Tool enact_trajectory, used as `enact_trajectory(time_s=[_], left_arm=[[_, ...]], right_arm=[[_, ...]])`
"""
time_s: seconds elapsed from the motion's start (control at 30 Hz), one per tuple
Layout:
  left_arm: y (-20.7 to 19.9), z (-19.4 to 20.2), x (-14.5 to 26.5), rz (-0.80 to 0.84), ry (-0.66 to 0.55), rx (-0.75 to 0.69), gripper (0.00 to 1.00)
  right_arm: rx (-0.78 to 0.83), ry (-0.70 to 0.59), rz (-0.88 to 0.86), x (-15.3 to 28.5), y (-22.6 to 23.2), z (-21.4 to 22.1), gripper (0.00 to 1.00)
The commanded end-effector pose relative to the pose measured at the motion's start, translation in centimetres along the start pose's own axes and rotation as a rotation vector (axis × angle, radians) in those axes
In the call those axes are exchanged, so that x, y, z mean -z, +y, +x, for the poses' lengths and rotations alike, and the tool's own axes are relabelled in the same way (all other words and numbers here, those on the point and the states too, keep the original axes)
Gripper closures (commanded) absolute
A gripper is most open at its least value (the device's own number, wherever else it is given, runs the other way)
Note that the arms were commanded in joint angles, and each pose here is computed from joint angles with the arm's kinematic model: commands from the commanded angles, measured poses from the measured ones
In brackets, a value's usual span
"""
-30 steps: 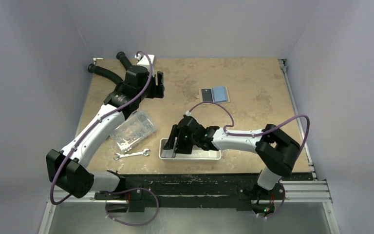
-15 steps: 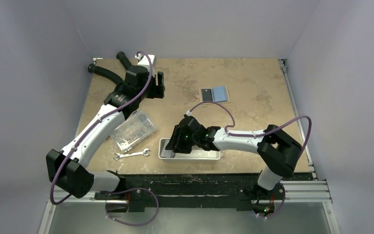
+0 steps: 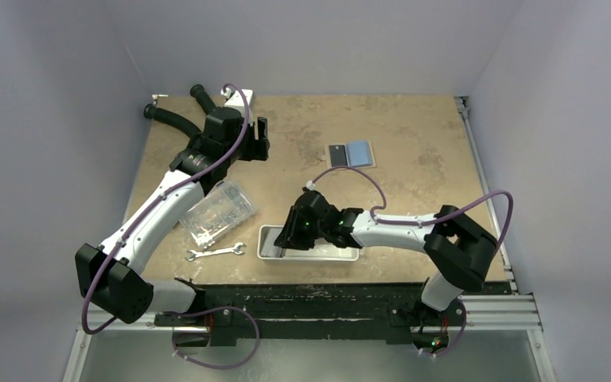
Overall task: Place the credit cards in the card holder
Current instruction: Pick up the credit card from the storage box.
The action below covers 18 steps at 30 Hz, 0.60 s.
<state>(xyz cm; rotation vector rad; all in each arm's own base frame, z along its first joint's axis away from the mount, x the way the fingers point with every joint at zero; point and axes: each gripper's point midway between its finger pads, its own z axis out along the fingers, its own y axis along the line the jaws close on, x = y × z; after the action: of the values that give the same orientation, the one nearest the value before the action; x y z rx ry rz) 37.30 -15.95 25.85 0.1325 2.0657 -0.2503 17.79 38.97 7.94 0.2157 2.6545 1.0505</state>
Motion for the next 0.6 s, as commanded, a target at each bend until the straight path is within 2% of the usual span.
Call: enact_trajectory(time_s=[0.0, 0.27, 0.57], left_arm=[[-0.1, -1.2, 0.2, 0.013, -0.047, 0.016, 0.32], [-0.1, -1.0, 0.0, 0.014, -0.04, 0.015, 0.32], [-0.2, -0.6, -0.3, 0.017, -0.029, 0.014, 0.32]], right_arm=[[-0.01, -0.016, -0.104, 1.2, 2.6, -0.2, 0.67], [-0.02, 0.015, -0.111, 1.3, 2.4, 0.5, 0.81], [-0.028, 0.028, -0.086, 2.1, 1.5, 0.9, 0.92]])
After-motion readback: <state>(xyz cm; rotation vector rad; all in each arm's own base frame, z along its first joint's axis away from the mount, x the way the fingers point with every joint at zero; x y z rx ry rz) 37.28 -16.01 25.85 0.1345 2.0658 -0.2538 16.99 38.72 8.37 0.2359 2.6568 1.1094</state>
